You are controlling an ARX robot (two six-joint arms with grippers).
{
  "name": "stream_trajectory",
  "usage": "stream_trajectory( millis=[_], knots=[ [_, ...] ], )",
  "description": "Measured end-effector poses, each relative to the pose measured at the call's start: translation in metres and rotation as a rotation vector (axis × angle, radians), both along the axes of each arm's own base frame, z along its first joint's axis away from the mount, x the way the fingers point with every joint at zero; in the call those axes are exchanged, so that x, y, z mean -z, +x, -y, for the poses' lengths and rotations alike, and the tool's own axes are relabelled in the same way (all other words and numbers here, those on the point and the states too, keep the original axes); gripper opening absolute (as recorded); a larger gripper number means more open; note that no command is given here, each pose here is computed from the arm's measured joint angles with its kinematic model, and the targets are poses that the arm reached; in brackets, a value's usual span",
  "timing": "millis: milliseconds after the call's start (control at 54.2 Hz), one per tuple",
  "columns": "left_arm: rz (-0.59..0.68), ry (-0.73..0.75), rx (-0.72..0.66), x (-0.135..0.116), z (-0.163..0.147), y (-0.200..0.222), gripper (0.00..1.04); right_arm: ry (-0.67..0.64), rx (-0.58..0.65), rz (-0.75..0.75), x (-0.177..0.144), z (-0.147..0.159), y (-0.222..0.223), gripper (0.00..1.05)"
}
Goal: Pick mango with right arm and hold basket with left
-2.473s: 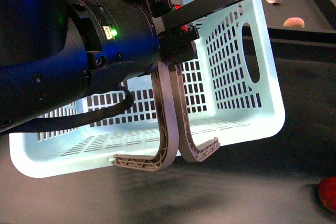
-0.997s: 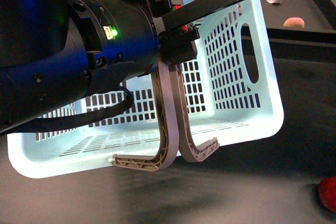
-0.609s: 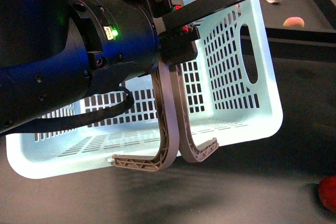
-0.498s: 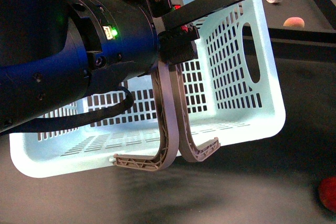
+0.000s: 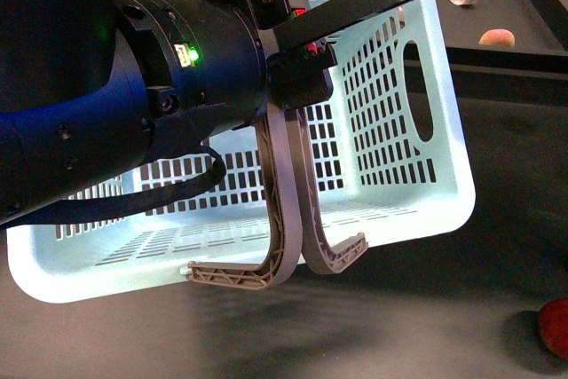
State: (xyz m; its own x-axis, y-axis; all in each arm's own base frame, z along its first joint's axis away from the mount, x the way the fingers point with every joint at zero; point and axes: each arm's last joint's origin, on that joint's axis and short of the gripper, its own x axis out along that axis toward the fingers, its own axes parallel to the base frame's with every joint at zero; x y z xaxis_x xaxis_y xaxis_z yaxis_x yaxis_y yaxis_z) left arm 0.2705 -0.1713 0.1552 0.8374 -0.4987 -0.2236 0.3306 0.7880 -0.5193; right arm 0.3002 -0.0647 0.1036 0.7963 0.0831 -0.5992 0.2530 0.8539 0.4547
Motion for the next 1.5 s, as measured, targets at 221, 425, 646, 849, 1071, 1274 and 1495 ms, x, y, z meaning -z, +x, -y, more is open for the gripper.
stream_trajectory(
  millis=[221, 425, 646, 849, 1071, 1274, 1495],
  knots=[
    [0.000, -0.001, 0.001, 0.000, 0.000, 0.000, 0.05, -0.009, -0.177, 0.123, -0.052, -0.053, -0.005, 0.60],
    [0.000, 0.000, 0.000, 0.000, 0.000, 0.000, 0.05, -0.010, -0.319, 0.184, -0.077, -0.104, -0.015, 0.60],
    [0.000, 0.000, 0.000, 0.000, 0.000, 0.000, 0.05, -0.031, -0.400, 0.180, -0.075, -0.151, -0.015, 0.60],
    [0.000, 0.000, 0.001, 0.000, 0.000, 0.000, 0.05, -0.012, -0.385, 0.147, -0.059, -0.175, -0.002, 0.60],
    [0.000, 0.000, -0.001, 0.000, 0.000, 0.000, 0.05, -0.009, -0.369, 0.081, -0.035, -0.189, 0.008, 0.60],
    [0.000, -0.001, 0.000, 0.000, 0.000, 0.000, 0.05, -0.017, -0.355, 0.058, -0.022, -0.195, 0.012, 0.69],
    [0.000, 0.000, -0.001, 0.000, 0.000, 0.000, 0.05, 0.001, -0.343, 0.098, -0.030, -0.196, 0.012, 0.96]
  ],
)
